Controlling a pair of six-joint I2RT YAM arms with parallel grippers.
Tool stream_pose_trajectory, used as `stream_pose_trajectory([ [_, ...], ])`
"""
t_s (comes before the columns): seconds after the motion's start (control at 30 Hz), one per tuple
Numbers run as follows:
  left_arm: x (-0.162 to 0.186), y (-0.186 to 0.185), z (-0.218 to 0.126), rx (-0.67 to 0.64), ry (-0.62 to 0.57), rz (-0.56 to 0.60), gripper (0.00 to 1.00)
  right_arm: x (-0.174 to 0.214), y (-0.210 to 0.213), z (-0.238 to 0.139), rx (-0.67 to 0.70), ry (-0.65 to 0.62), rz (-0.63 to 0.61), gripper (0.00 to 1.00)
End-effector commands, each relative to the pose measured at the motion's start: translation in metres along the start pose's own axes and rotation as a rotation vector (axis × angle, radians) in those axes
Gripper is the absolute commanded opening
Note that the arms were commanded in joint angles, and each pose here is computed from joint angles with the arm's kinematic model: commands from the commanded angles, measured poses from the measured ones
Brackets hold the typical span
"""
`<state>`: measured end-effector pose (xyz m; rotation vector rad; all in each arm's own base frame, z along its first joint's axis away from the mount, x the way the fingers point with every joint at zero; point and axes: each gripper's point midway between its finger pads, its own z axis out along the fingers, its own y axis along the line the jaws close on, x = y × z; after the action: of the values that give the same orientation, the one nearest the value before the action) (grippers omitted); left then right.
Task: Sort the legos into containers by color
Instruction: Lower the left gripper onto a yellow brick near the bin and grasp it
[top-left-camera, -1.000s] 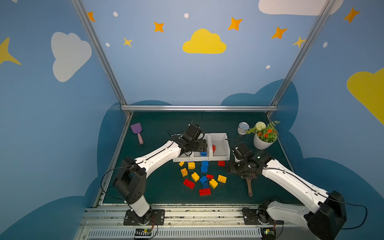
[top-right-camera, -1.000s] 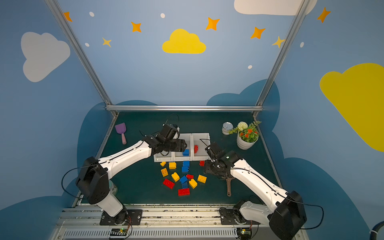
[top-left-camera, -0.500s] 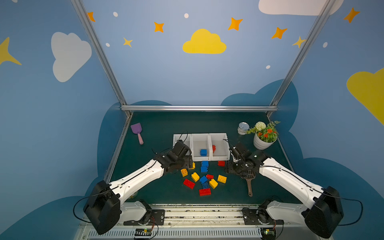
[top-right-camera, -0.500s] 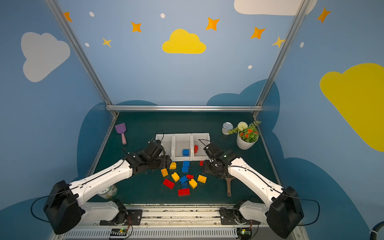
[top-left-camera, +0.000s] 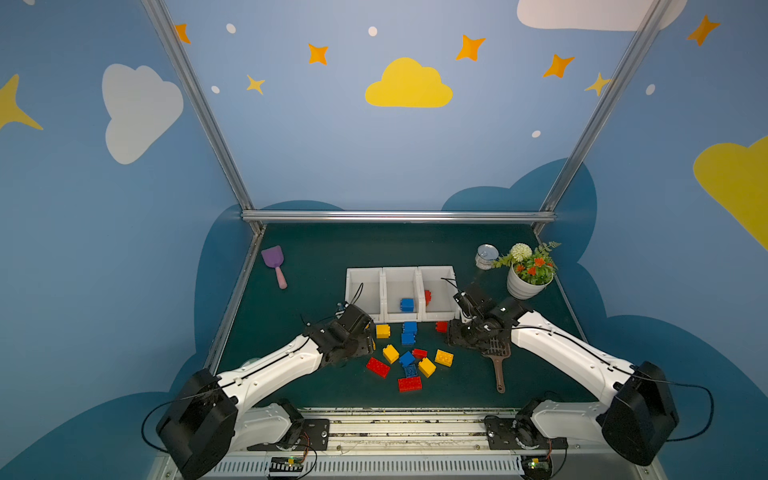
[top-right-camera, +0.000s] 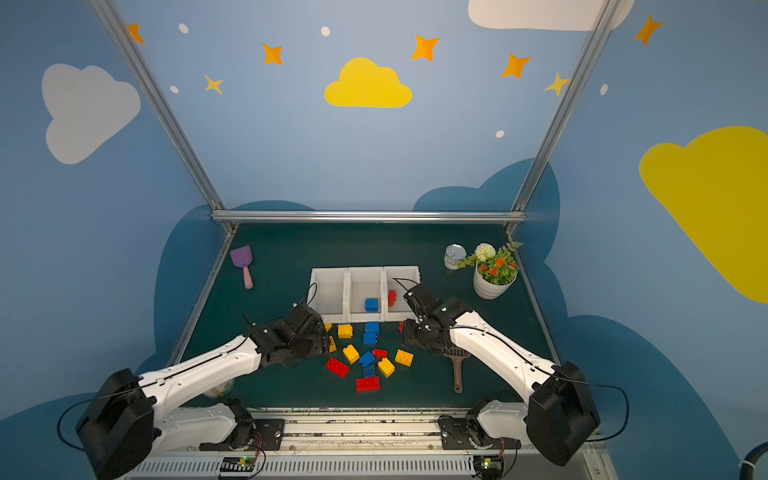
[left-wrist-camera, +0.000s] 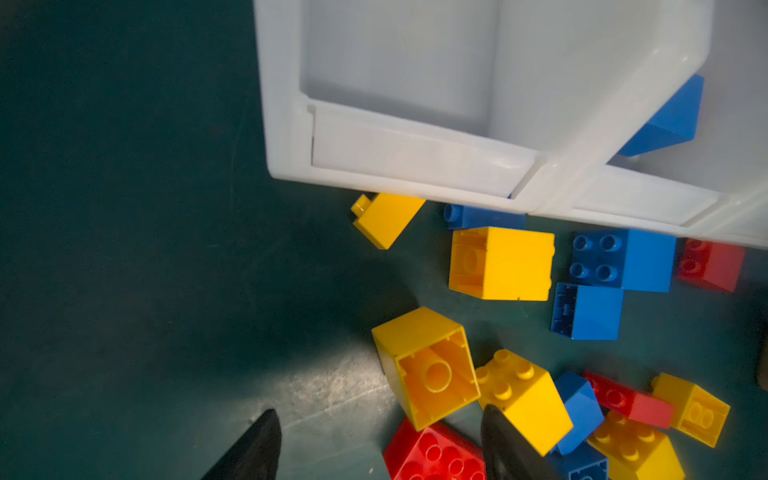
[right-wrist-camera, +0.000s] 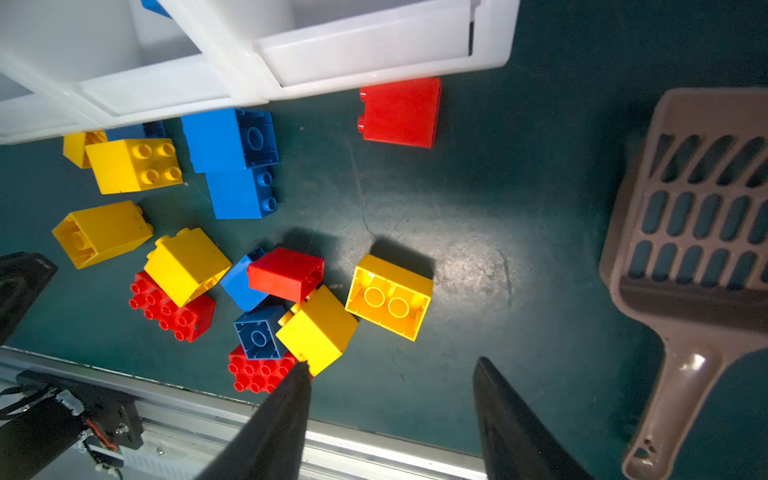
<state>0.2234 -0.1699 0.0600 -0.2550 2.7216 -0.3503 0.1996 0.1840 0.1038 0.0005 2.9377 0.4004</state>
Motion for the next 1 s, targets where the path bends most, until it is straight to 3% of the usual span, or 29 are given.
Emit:
stream_pose_trajectory([
  [0.0,-0.004,-0.019,0.009,0.047,0.014,0.002,0.76,0.003,0.000,0.003,0.002,0.016,-0.003,0.63],
  [0.3,0.001,-0.016,0.031,-0.064,0.059,0.003,0.73,0.006,-0.004,0.001,0.009,0.010,-0.004,0.62],
  [0.97,0.002,-0.025,0.038,-0.058,0.060,0.058,0.47,0.007,-0.003,0.003,0.008,0.018,-0.004,0.62],
])
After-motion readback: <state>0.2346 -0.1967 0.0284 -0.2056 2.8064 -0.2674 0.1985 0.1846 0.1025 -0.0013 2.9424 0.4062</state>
